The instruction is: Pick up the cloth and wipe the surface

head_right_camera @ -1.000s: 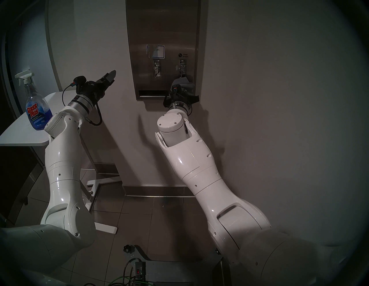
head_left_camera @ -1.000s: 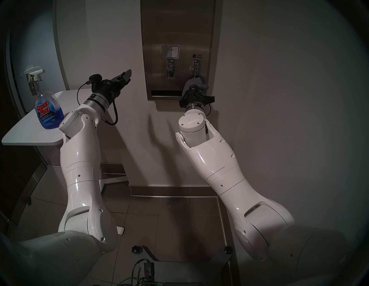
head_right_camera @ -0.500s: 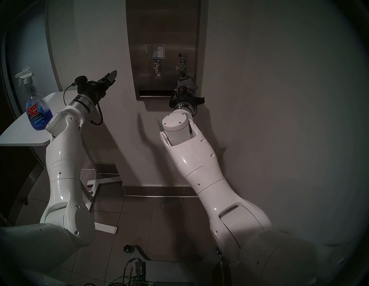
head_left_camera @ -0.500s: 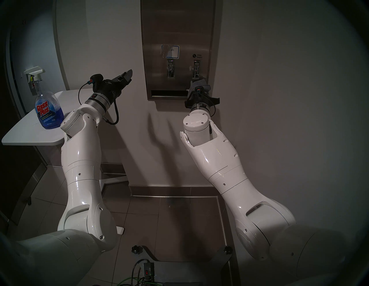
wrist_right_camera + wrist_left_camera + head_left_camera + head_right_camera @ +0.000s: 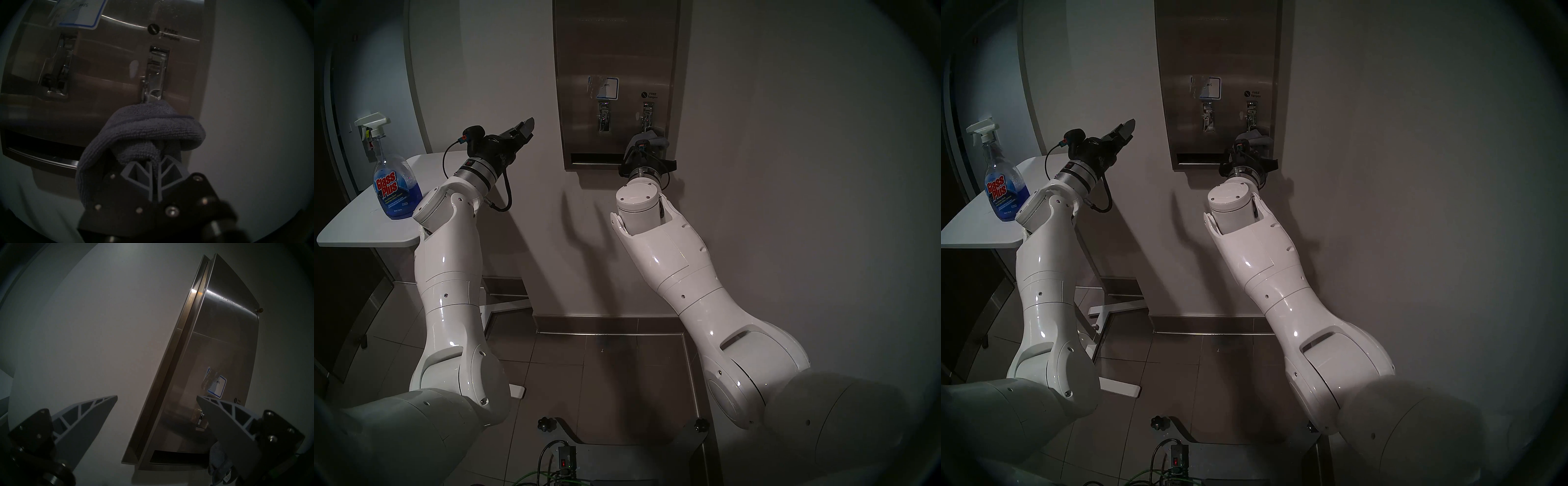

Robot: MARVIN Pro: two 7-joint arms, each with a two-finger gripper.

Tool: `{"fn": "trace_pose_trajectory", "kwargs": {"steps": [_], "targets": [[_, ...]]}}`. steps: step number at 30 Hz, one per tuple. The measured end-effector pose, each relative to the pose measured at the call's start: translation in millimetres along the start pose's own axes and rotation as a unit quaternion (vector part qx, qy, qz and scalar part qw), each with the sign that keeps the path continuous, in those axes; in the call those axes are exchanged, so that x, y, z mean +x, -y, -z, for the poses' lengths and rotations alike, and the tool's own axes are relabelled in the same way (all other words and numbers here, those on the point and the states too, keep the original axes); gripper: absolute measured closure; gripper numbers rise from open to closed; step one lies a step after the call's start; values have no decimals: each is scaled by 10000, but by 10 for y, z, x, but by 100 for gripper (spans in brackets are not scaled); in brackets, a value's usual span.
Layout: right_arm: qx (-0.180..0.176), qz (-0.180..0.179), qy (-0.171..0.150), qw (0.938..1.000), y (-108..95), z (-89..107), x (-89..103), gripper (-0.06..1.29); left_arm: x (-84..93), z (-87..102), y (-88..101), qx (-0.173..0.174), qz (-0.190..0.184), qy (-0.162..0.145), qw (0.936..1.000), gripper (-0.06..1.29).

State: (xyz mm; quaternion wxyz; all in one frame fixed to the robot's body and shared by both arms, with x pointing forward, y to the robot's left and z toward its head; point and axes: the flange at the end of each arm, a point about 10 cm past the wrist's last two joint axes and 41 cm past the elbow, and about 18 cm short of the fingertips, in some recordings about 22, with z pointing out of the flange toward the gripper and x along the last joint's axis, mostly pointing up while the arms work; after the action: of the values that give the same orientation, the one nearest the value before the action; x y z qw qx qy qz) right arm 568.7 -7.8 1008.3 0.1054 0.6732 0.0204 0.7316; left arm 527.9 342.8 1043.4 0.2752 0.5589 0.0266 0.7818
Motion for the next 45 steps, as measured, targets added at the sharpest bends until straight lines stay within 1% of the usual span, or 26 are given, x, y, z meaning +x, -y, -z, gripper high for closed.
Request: {"fn": "trace_pose_trajectory", "kwargs": {"steps": [5, 10, 15, 22, 25, 28, 37, 41, 45], "targets": [[120, -49, 51, 9999, 123, -38, 23, 127, 53, 35, 50, 55, -40, -43, 10000, -3], [237, -120, 41, 9996, 235, -51, 88, 127, 83, 54, 76, 84, -68, -62, 9999, -3], [414, -210, -22, 9989, 397, -47, 207, 127, 102, 66, 94, 101, -90, -69, 9999, -3], [506, -271, -110, 9983, 500, -64, 293, 127, 107, 64, 95, 100, -105, -69, 9999, -3], [443, -290, -136, 9985, 474, -96, 283, 127, 107, 52, 88, 87, -115, -66, 9999, -3], [324, -286, -158, 9989, 402, -132, 254, 127, 101, 32, 72, 63, -123, -56, 9999, -3], [-210, -202, -202, 9994, -3, -319, 131, 127, 64, -45, 15, -25, -121, 1, 9999, -3], [-327, -174, -238, 9990, -114, -382, 134, 127, 53, -66, 1, -47, -116, 15, 9999, -3], [-367, -143, -268, 9989, -153, -409, 139, 127, 49, -78, -4, -58, -113, 15, 9999, -3]]}}
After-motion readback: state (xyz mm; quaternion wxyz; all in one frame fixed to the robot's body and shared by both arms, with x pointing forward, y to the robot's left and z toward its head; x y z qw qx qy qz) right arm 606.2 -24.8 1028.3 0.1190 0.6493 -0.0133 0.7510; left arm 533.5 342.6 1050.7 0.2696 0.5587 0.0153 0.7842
